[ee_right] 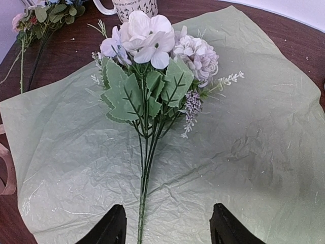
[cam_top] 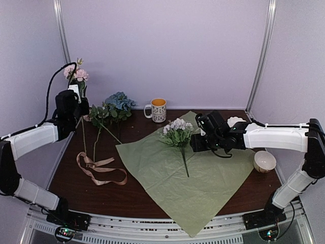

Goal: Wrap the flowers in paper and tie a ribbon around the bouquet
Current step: Pass from the left arm to the right

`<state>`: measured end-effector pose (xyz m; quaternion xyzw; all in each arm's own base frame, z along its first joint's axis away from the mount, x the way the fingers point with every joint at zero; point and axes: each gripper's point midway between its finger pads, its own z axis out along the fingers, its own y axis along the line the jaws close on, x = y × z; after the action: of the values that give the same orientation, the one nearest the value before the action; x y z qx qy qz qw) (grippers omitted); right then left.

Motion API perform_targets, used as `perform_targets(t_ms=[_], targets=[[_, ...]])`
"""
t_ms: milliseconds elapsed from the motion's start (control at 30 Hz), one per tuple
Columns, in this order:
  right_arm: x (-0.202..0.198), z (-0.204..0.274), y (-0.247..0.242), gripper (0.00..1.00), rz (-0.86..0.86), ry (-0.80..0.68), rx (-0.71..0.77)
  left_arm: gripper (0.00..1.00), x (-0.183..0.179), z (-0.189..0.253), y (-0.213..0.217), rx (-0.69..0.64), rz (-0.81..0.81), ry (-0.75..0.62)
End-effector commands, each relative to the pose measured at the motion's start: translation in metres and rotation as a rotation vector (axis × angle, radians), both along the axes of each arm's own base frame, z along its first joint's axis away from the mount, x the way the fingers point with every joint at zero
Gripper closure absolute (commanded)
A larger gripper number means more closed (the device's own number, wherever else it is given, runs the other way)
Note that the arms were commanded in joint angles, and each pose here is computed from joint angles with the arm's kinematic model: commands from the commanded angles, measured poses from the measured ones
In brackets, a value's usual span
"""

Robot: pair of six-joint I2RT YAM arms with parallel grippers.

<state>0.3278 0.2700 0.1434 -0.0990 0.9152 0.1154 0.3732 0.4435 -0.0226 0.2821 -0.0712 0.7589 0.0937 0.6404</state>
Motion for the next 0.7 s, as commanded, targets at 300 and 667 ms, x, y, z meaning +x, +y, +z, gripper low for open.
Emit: perform_targets(t_ms=[300,667], targets=[[-0.007,0.054,0.007,0.42,0.118,-0.163,0.115,1.0,-0.079,0.146,-0.086,-0.182,-0.622,-0.533],[-0.058,0.173,0.096,0.41,0.59,-0.357,0.484,1.0,-0.147,0.199,-0.173,-0.436,-1.032,-0.697]])
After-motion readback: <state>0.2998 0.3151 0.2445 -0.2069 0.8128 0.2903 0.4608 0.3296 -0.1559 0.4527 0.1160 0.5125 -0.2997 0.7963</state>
